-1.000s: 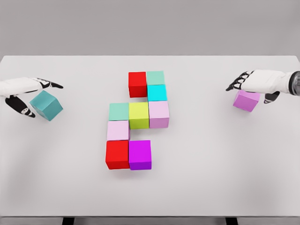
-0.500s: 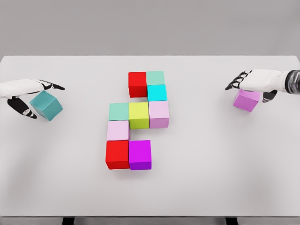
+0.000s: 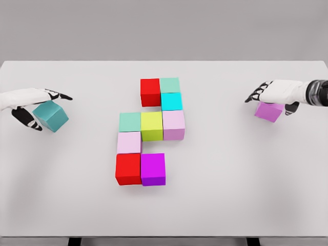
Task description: Assemble the squares on the desktop into the number 2
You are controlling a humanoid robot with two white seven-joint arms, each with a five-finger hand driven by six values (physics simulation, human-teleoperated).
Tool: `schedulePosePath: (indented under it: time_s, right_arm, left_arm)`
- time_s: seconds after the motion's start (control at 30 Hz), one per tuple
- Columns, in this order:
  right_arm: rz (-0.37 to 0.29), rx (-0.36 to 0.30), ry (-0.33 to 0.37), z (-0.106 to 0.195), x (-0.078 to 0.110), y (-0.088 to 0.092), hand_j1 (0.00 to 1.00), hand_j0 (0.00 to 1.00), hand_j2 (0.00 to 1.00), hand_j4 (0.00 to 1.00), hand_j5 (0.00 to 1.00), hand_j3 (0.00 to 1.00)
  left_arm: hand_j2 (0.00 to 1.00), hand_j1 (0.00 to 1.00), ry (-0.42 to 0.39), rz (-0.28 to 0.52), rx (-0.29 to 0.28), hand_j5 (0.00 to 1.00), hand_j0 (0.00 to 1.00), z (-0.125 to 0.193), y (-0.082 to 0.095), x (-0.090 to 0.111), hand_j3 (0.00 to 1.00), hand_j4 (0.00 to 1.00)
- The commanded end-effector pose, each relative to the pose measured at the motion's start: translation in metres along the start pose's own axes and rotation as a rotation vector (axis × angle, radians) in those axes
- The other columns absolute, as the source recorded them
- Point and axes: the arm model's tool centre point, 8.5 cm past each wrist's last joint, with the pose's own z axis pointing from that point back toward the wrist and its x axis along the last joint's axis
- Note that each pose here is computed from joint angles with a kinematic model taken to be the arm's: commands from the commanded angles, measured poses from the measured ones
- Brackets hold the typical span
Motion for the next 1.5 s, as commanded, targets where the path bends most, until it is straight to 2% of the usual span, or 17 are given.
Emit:
schedulePosePath:
  time_s: [0.0, 0.03, 0.07, 0.23, 0.33, 0.43, 0.6, 0.73, 0.8, 0.87, 0.93, 1.13, 1.2, 1.27, 1.37, 1.47]
  right_arm:
    - [-0.001, 0.002, 0.004, -0.001, 0.0, 0.0, 0.95, 0.95, 0.95, 0.95, 0.95, 0.95]
    - [-0.001, 0.004, 0.004, 0.0, -0.001, 0.001, 0.87, 0.87, 0.87, 0.87, 0.87, 0.87]
    - [-0.001, 0.005, 0.005, 0.0, -0.001, 0.001, 0.83, 0.83, 0.83, 0.83, 0.83, 0.83]
    - [-0.001, 0.005, 0.005, 0.0, -0.001, 0.001, 0.7, 0.7, 0.7, 0.7, 0.7, 0.7]
    - [-0.003, 0.002, 0.004, -0.001, -0.001, 0.001, 0.69, 0.69, 0.69, 0.69, 0.69, 0.69]
    - [-0.007, -0.018, 0.002, 0.001, -0.002, -0.006, 0.69, 0.69, 0.69, 0.69, 0.69, 0.69]
    - [-0.096, -0.109, -0.062, 0.004, 0.002, -0.019, 0.69, 0.69, 0.69, 0.69, 0.69, 0.69]
    - [-0.127, -0.144, -0.089, 0.006, 0.004, -0.024, 0.69, 0.69, 0.69, 0.69, 0.69, 0.69]
    - [-0.141, -0.186, -0.119, 0.01, 0.008, -0.033, 0.69, 0.69, 0.69, 0.69, 0.69, 0.69]
    - [-0.124, -0.218, -0.157, 0.014, 0.019, -0.044, 0.69, 0.69, 0.69, 0.69, 0.69, 0.69]
    - [-0.076, -0.23, -0.172, 0.026, 0.026, -0.05, 0.69, 0.69, 0.69, 0.69, 0.69, 0.69]
    - [0.002, -0.274, -0.273, 0.07, 0.058, -0.061, 0.7, 0.7, 0.7, 0.7, 0.7, 0.7]
    - [0.049, -0.276, -0.316, 0.077, 0.078, -0.063, 0.71, 0.71, 0.71, 0.71, 0.71, 0.71]
    - [0.074, -0.272, -0.344, 0.081, 0.091, -0.061, 0.71, 0.71, 0.71, 0.71, 0.71, 0.71]
    - [0.085, -0.239, -0.402, 0.072, 0.111, -0.052, 0.71, 0.71, 0.71, 0.71, 0.71, 0.71]
    - [0.085, -0.222, -0.432, 0.065, 0.121, -0.047, 0.71, 0.71, 0.71, 0.71, 0.71, 0.71]
  left_arm:
    - [1.0, 1.0, 0.0, 0.005, 0.002, 1.0, 1.0, -0.001, 0.0, 0.0, 1.0, 1.0]
    - [1.0, 1.0, 0.0, 0.005, 0.002, 1.0, 1.0, -0.001, 0.0, 0.0, 1.0, 1.0]
    - [1.0, 1.0, 0.002, 0.005, 0.001, 1.0, 1.0, -0.001, 0.0, -0.001, 1.0, 1.0]
    - [1.0, 1.0, 0.007, 0.008, 0.001, 1.0, 1.0, 0.0, 0.0, -0.002, 1.0, 1.0]
    - [0.98, 0.98, 0.007, 0.009, 0.0, 0.98, 0.98, 0.0, -0.001, -0.002, 0.98, 0.98]
    - [0.91, 0.91, 0.009, 0.009, 0.0, 0.91, 0.91, 0.001, -0.001, -0.003, 0.91, 0.91]
    - [0.81, 0.81, 0.009, 0.008, -0.015, 0.81, 0.81, -0.001, -0.005, -0.003, 0.81, 0.81]
    - [0.74, 0.74, 0.008, 0.01, -0.017, 0.74, 0.74, -0.002, -0.006, -0.003, 0.74, 0.74]
    - [0.71, 0.71, 0.008, 0.009, -0.017, 0.71, 0.71, -0.001, -0.006, -0.003, 0.71, 0.71]
    - [0.71, 0.71, 0.008, 0.009, -0.017, 0.71, 0.71, -0.001, -0.006, -0.003, 0.71, 0.71]
    - [0.71, 0.71, 0.01, 0.009, -0.017, 0.71, 0.71, 0.0, -0.006, -0.003, 0.71, 0.71]
    - [0.7, 0.7, 0.012, 0.011, -0.023, 0.7, 0.7, 0.0, -0.009, -0.004, 0.7, 0.7]
    - [0.7, 0.7, 0.014, 0.012, -0.025, 0.7, 0.7, 0.0, -0.009, -0.004, 0.7, 0.7]
    - [0.7, 0.7, 0.018, 0.017, -0.033, 0.7, 0.7, -0.001, -0.012, -0.006, 0.7, 0.7]
    - [0.68, 0.68, 0.016, 0.017, -0.039, 0.68, 0.68, -0.002, -0.014, -0.005, 0.68, 0.68]
    - [0.63, 0.63, 0.015, 0.018, -0.038, 0.63, 0.63, -0.002, -0.014, -0.005, 0.63, 0.63]
